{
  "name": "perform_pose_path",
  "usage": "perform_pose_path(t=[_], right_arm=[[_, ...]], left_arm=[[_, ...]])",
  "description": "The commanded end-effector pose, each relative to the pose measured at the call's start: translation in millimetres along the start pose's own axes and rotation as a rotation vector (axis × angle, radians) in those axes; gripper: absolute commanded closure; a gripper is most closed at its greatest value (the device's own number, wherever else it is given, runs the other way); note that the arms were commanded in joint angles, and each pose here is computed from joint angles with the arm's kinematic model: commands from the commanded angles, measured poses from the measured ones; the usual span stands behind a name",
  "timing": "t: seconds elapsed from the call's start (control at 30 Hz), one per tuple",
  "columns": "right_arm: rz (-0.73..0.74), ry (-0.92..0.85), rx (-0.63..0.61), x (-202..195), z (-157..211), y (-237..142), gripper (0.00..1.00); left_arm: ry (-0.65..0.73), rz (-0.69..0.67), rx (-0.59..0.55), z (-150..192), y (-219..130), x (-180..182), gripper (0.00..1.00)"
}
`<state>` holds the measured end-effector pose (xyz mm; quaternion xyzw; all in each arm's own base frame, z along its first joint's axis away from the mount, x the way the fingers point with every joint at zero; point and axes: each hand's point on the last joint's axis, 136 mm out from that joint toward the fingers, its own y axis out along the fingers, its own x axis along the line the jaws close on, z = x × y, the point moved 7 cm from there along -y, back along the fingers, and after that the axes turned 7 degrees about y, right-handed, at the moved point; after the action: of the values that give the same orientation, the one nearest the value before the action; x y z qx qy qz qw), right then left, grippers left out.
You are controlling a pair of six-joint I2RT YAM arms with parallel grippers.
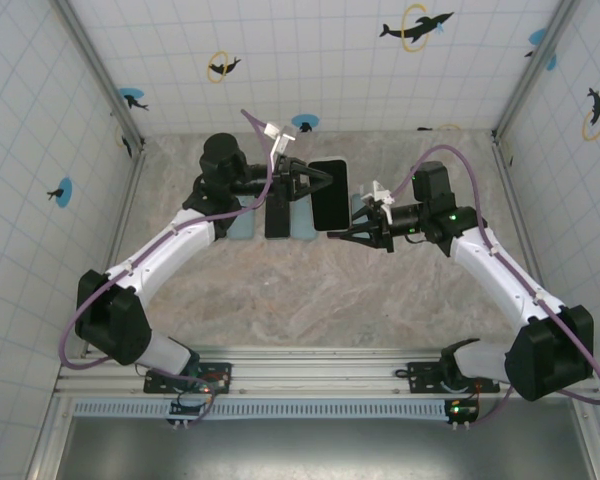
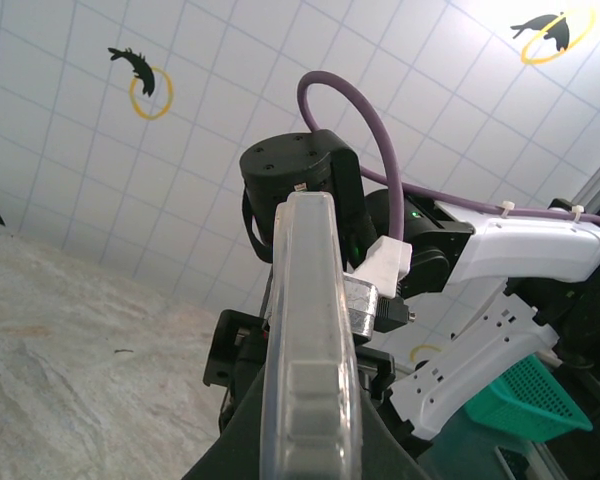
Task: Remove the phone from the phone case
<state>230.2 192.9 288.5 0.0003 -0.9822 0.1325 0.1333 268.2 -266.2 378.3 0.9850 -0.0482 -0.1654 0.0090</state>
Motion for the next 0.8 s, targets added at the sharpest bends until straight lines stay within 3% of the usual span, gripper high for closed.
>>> perform_pose_path(t=[0.0,0.77], right_arm=[[-0.039,-0.054,-0.046,6,-8,-1,0.7],[-0.045,-0.044,0.01,6,1,4,0.71]], left_arm=[[0.035,0.038,-0.002,-3,0,-11,1.0],[0.04,0.027,-0.021,-9,-2,-16,1.0]])
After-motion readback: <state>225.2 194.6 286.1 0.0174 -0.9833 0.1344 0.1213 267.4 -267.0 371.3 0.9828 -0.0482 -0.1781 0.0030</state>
